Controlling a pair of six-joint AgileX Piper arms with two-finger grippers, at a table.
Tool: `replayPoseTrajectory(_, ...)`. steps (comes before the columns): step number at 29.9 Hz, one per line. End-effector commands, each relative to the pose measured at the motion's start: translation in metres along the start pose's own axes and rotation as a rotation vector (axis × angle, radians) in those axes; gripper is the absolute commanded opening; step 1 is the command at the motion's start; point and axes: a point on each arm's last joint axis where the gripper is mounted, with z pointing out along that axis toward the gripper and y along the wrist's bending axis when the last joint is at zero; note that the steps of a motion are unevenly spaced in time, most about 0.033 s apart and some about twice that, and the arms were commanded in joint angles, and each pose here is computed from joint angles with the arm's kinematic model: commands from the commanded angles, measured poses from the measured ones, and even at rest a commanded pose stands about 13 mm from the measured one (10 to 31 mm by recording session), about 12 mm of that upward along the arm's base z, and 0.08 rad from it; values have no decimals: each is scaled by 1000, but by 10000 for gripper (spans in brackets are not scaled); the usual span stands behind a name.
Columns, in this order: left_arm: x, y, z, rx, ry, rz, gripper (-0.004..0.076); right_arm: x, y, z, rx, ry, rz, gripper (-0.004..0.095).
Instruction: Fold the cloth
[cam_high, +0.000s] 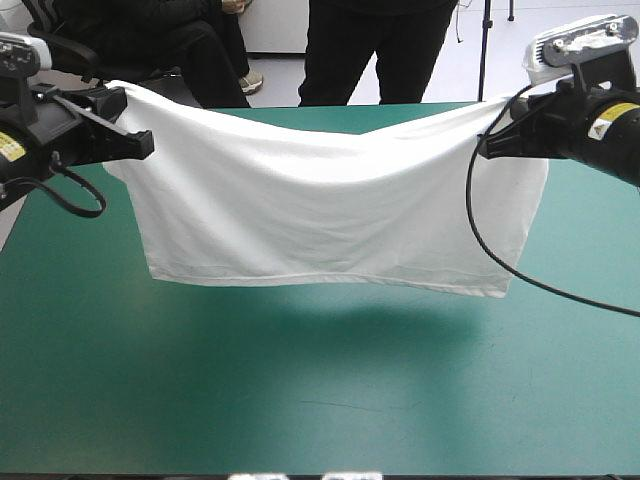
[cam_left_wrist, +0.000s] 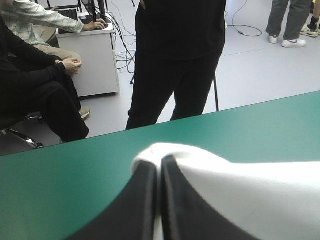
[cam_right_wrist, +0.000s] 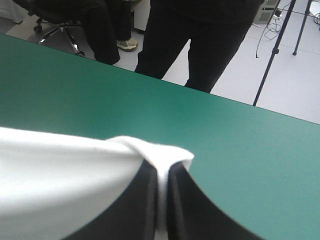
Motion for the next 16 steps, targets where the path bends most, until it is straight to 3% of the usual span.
replayPoseTrajectory(1,-18,4,17,-38,-155,17,-17,-20,-5,13,54,-159,-31,-17)
replayPoseTrajectory(10,-21,14,114,-101,-367,77,-17,-33,-17,95,197,-308,-97,-17)
replayPoseTrajectory(16,-2,16,152,-93,-280,69,-17,-24,-15,127,182,-246,-97,-17)
